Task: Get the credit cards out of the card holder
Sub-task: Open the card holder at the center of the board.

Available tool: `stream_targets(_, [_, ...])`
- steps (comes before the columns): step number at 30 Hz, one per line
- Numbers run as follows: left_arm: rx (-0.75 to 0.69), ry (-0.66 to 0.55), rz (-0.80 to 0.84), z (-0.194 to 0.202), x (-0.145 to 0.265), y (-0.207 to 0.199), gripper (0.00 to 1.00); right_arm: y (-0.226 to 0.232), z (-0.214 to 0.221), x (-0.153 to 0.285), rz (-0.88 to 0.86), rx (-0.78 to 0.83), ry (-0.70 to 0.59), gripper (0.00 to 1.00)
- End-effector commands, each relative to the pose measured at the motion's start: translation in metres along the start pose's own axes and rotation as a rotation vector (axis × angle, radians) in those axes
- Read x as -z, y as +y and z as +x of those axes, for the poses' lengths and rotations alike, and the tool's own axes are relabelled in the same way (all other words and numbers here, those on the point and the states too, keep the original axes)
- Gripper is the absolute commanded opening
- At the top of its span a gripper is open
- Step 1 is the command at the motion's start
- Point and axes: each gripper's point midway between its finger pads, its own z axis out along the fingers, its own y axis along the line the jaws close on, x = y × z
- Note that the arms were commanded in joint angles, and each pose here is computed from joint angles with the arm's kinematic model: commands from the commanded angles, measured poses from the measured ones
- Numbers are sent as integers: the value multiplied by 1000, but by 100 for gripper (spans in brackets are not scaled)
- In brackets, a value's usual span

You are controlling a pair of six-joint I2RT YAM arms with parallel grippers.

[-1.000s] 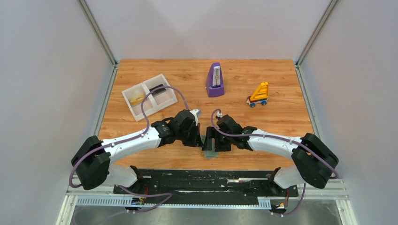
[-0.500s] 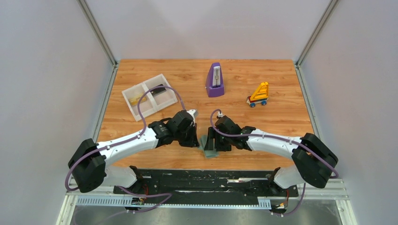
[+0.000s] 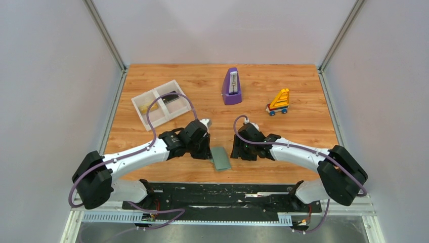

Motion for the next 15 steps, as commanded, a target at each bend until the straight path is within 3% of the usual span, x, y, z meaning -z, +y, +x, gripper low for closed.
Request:
stream_targets(1, [-24,-20,-23,-2,3,6,0,-14,-9,8,38,-1,-44,57])
stream_targets(5, [-20,-16,-20,-3,2,4,0,-11,-11,8,17,-9,-36,58])
stream_targets(9, [-6,-40,64,-8,6,-13,0,38,-13,26,-187,32,8,66])
stream_targets(15, [4,-87,127,-22,14,-30,0,64,-9,38,-275,79,31,74])
